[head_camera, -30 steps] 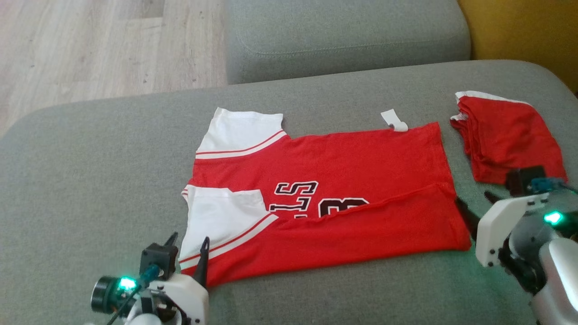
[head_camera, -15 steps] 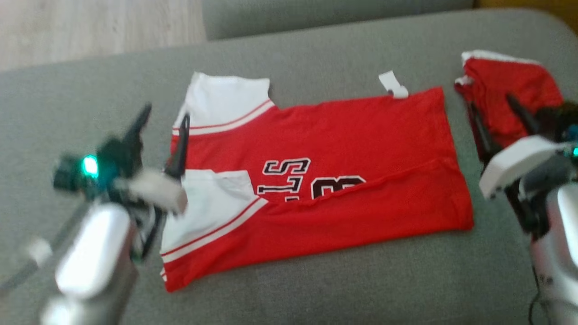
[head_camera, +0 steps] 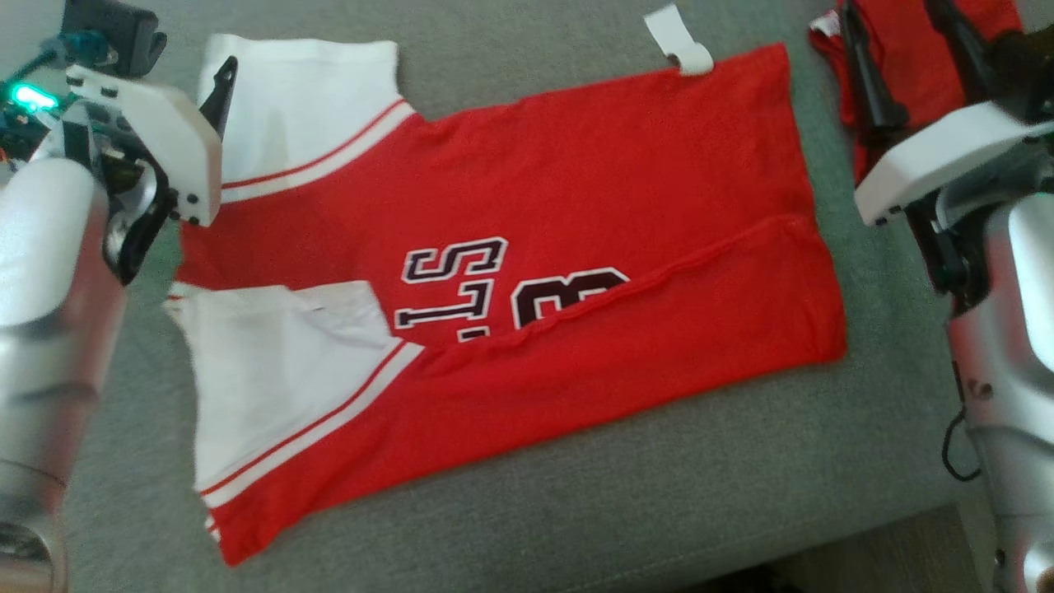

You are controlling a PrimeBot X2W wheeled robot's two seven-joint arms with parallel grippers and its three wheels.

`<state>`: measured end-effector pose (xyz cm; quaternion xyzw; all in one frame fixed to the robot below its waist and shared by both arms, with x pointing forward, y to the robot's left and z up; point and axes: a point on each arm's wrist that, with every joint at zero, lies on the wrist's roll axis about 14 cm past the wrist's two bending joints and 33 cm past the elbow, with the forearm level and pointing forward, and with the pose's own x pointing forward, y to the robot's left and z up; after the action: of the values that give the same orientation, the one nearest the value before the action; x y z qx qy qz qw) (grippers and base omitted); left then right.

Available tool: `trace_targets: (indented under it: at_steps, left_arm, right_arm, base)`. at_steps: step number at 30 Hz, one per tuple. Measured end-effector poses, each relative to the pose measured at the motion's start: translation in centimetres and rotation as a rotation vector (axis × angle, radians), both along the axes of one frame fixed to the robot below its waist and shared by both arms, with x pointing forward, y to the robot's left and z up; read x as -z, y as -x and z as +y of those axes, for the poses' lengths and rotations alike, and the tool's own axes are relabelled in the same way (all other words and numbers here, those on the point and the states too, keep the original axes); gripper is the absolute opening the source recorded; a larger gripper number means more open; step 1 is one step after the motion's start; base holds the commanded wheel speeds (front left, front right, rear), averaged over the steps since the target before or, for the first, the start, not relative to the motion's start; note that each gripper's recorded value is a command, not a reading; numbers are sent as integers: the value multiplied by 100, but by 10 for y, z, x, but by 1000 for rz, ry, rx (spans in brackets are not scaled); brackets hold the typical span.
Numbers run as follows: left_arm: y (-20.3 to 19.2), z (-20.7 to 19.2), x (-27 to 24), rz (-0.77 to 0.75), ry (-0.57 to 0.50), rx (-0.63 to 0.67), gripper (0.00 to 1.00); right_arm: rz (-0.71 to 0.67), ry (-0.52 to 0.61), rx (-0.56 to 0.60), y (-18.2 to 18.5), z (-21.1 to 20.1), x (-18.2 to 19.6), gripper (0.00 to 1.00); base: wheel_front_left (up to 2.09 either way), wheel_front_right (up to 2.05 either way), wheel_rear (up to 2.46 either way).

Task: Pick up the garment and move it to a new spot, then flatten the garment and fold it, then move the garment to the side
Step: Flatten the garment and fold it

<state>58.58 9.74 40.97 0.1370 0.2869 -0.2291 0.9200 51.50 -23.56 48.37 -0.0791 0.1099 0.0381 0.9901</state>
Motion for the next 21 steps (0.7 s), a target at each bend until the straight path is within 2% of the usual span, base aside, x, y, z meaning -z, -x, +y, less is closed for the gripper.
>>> trace_targets:
  at_steps: [3, 12, 17, 18, 19, 21]
  left_arm:
    - [-4, -10, 22, 59, -15, 36, 100]
    - [-24, -7, 50, 133, -34, 19, 100]
    - [-24, -12, 58, 215, 17, -11, 100]
    - [-21, -15, 59, 249, 38, -20, 95]
    - [-17, -19, 58, 282, 51, -16, 0]
    - [-10, -27, 54, 311, 56, 13, 0]
  right_arm:
    - [16, 10, 6, -2, -4, 10, 100]
    - [39, 30, 18, -4, -14, 22, 100]
    - [52, 39, 23, -2, -17, 27, 100]
    - [53, 39, 23, -2, -17, 27, 100]
    - [54, 39, 24, -2, -17, 27, 100]
    - [72, 20, 26, -2, -16, 29, 100]
  base:
    - [0, 0, 0]
    - [0, 0, 0]
    - [0, 0, 0]
    - [0, 0, 0]
    - [0, 0, 0]
    - [0, 0, 0]
